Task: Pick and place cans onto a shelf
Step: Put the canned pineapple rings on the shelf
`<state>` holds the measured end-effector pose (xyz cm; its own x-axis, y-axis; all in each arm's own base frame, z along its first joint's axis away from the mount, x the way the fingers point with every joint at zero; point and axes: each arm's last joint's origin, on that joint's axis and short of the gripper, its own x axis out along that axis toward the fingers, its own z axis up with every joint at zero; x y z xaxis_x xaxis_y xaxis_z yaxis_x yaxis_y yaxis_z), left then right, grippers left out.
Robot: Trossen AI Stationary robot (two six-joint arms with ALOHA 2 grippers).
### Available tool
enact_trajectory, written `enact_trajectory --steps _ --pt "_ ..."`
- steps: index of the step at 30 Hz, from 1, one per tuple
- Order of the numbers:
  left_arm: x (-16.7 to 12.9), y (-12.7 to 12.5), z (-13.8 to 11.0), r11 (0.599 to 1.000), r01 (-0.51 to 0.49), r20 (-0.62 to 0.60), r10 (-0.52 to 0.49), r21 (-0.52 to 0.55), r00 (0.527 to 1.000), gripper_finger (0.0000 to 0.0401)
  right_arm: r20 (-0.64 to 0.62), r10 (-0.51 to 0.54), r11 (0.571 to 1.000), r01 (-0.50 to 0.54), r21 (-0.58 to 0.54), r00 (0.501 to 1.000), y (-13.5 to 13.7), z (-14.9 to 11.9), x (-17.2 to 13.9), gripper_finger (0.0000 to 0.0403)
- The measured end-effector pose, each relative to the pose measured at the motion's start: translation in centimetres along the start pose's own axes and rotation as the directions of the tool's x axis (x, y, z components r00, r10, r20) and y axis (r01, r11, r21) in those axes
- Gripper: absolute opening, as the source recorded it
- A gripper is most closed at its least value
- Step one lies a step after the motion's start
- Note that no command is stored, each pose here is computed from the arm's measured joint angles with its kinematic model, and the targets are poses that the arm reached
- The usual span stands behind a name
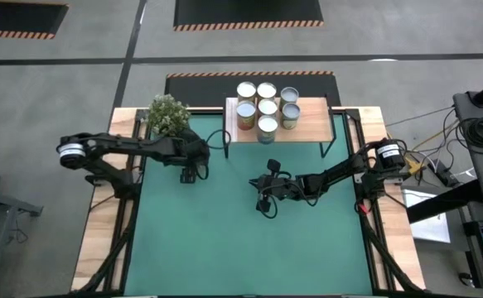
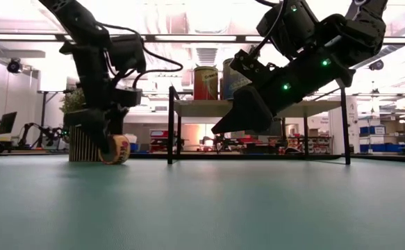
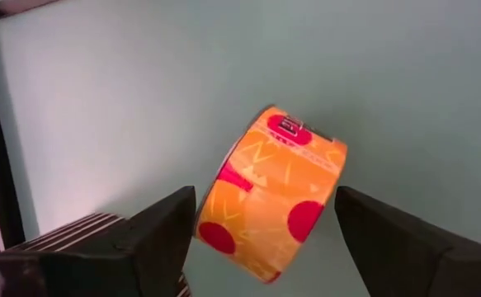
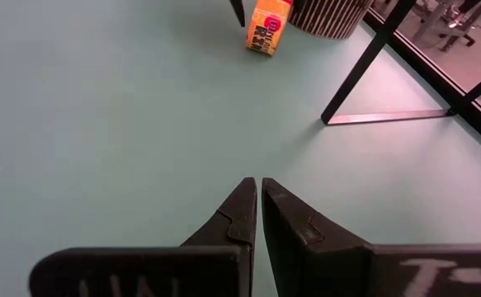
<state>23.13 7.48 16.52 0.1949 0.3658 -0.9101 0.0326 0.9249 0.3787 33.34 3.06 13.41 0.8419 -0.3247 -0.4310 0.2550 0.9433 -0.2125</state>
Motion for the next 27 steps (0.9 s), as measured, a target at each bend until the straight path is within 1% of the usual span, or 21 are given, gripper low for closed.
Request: enact_trajectory --steps 3,6,9,14,16,20,24,27 --pt "0.2 -0.1 0.0 1.0 0.003 -0.008 -0.003 0.008 1.0 0.0262 0.0 0.0 1.0 0.0 0.0 1.0 0.0 0.0 0.0 0.0013" --pt "0.1 0.0 0.0 1.0 -0.009 -0.01 0.009 0.006 1.0 0.024 -0.001 0.0 1.0 0.0 0.0 1.0 0.0 0.0 0.0 0.0013" --pt "-0.1 0.1 0.0 0.999 -0.044 -0.012 0.044 -0.009 0.999 0.0208 -0.001 0.0 1.0 0.0 -0.001 1.0 0.0 0.0 0.0 0.0013" --pt "-0.5 0.0 0.0 0.998 -0.051 0.001 0.051 -0.02 0.999 0.0143 -0.001 0.0 1.0 0.0 0.0 1.0 0.0 -0.1 0.0 0.0013" --pt "-0.7 0.0 0.0 0.998 -0.052 0.008 0.052 -0.03 0.999 0.0125 -0.002 0.0 1.0 0.0 0.002 1.0 0.0 -0.1 0.0 0.0013" --pt "-1.5 -0.2 0.2 0.996 -0.056 0.043 0.059 -0.067 0.997 0.0123 -0.001 0.0 1.0 0.0 0.009 1.0 0.0 -0.1 0.0 0.0013" --pt "-3.0 -0.4 0.7 0.994 -0.055 0.1 0.065 -0.097 0.993 0.0154 0.001 0.004 1.0 -0.004 0.009 1.0 0.1 0.0 0.0 0.0013" --pt "-4.7 -0.9 1.4 0.995 -0.052 0.167 0.066 -0.088 0.984 0.0162 0.014 0.013 1.0 -0.013 0.008 1.0 0.3 0.4 -0.1 0.0013"
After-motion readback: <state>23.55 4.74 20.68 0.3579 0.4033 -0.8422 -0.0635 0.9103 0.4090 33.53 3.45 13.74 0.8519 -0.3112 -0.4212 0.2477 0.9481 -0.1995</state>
